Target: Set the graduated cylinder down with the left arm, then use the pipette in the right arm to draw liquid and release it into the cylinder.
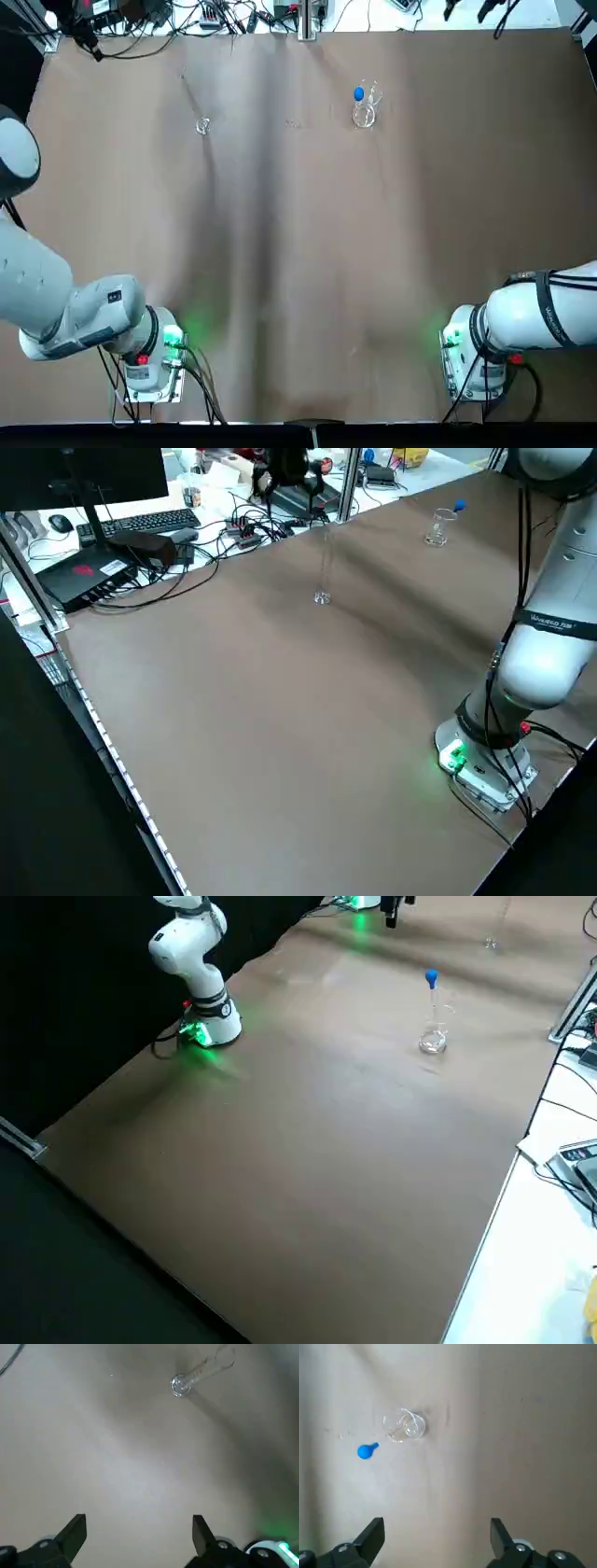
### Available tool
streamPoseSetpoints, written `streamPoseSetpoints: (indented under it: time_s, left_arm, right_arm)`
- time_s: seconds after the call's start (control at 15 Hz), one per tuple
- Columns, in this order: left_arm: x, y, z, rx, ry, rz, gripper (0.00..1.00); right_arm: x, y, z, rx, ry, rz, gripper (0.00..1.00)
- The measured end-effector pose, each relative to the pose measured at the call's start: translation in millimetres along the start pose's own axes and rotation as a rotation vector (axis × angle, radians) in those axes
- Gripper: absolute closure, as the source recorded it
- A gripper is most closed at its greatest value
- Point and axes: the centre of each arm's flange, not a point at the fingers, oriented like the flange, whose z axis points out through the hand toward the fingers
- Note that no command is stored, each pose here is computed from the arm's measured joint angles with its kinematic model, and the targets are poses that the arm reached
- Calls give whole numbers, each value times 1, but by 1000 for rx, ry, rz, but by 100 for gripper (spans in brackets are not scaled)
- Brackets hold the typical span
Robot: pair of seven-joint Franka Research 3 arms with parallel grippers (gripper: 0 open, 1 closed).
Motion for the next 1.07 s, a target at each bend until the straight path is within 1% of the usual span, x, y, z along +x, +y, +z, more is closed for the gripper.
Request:
streamPoseSetpoints:
  time_s: [0.13, 0.33, 0.47, 0.53, 0.6, 0.73, 0.87, 0.93, 1.07]
  left_arm:
    - [-25, -37, 28, -64, 39, 91, 0]
    - [-72, -97, 85, -161, 173, 189, 0]
    - [-87, -124, 129, -210, 273, 223, 0]
    - [-86, -132, 150, -229, 308, 229, 0]
    - [-82, -138, 167, -239, 335, 246, 0]
    - [-69, -143, 181, -239, 396, 350, 0]
    - [-58, -144, 186, -232, 509, 453, 0]
    - [-51, -145, 200, -221, 632, 555, 0]
    - [-44, -145, 226, -235, 715, 605, 0]
  right_arm:
    - [6, -21, 13, 9, 13, 60, 0]
    - [19, -48, 39, 27, 30, 186, 0]
    - [28, -65, 61, 42, 38, 268, 0]
    - [31, -76, 72, 45, 37, 296, 0]
    - [32, -86, 86, 32, 29, 324, 0]
    - [31, -108, 115, -55, 36, 362, 1]
    - [26, -132, 144, -128, 51, 380, 2]
    - [27, -149, 165, -136, 67, 398, 7]
    - [34, -154, 181, -118, 84, 429, 7]
